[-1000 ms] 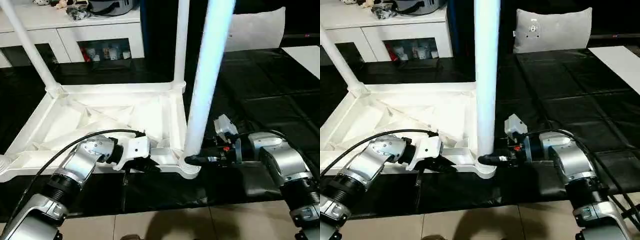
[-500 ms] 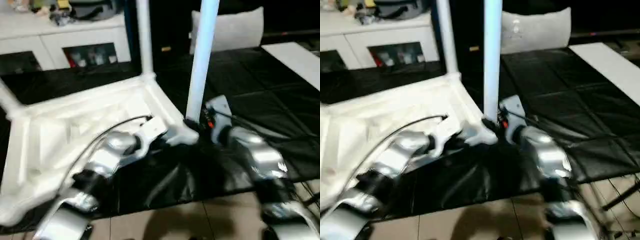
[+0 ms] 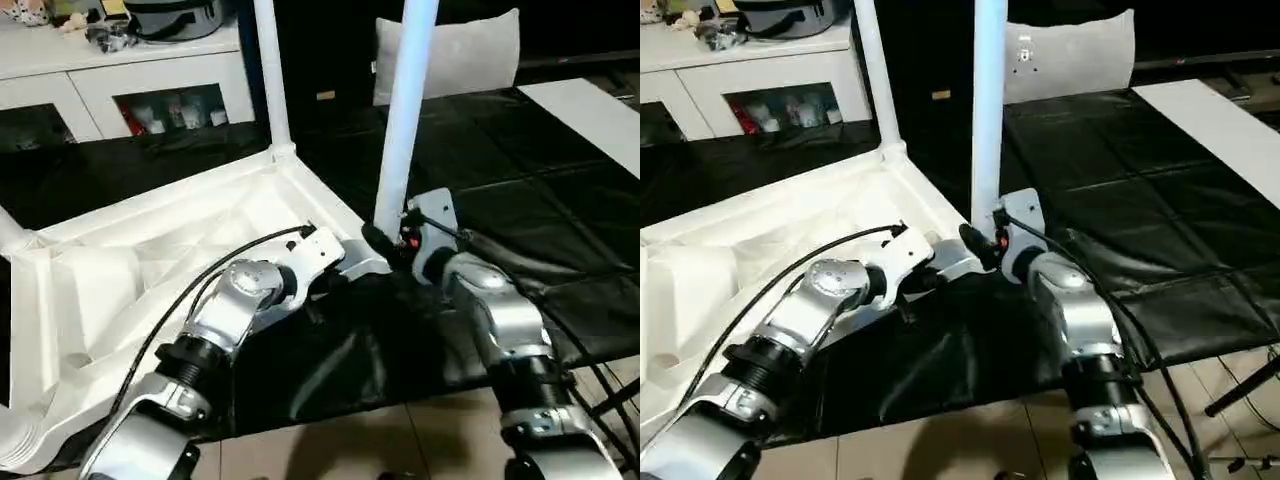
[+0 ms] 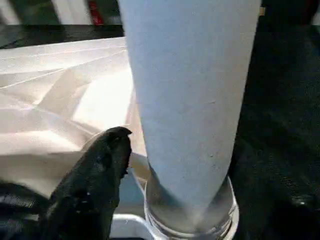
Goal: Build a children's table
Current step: Rotate leg to tighten
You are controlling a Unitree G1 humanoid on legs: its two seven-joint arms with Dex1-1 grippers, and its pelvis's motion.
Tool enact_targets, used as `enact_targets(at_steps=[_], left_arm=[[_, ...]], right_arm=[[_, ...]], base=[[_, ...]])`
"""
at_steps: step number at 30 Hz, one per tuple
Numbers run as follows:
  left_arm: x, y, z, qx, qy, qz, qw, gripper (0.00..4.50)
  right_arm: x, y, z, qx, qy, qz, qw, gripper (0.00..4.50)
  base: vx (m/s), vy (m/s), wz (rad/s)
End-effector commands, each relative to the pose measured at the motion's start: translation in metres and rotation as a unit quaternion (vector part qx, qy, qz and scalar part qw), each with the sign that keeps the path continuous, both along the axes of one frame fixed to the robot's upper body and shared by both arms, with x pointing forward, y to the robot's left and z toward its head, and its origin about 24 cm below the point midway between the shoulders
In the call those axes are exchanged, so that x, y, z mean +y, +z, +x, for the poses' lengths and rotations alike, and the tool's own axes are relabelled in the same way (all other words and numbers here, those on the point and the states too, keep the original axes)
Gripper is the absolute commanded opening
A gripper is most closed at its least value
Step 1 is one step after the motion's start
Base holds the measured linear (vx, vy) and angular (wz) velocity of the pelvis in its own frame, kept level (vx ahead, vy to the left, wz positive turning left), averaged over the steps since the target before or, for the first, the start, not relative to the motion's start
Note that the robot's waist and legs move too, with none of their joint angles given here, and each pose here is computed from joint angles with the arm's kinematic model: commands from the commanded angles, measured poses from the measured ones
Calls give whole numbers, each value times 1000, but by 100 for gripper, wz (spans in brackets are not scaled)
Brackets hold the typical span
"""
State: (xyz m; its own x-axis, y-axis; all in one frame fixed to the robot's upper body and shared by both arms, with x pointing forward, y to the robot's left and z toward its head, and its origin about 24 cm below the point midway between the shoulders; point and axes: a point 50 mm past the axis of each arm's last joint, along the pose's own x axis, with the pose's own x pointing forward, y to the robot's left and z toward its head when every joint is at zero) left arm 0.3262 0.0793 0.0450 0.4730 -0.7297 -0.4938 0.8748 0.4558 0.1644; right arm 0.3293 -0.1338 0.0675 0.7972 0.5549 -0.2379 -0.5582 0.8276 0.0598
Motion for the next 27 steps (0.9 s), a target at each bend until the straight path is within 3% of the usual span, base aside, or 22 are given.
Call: enact_targets(at_steps=[1,8,11,17,19,20,27], left_arm=[[6,8,1,-29,-25,-2,999,0],[20,7,-7,-21,-89,2,996,0],[29,6,-15,-10,-147,12,989,0],[43,7,-24,11,-220,41,975,0],[45,7,-27,17,-236,44,971,0],[47,8,-29,22,-253,47,966,0],[47,7,-33,30,-275,51,960,0]], right_arm=[[9,-10,-13,34,76,12,996,353],[-22,-4,-22,25,144,-15,989,427],[-32,6,-27,1,213,-28,977,447],[-42,13,-36,38,343,-61,937,447],[-42,14,-37,42,359,-62,930,447],[-41,15,-37,48,377,-60,923,431],[-36,12,-38,65,408,-55,909,367]], base=[[0,0,0],[0,0,0],[0,0,0],[0,0,0],[0,0,0],[0,0,0],[0,0,0]])
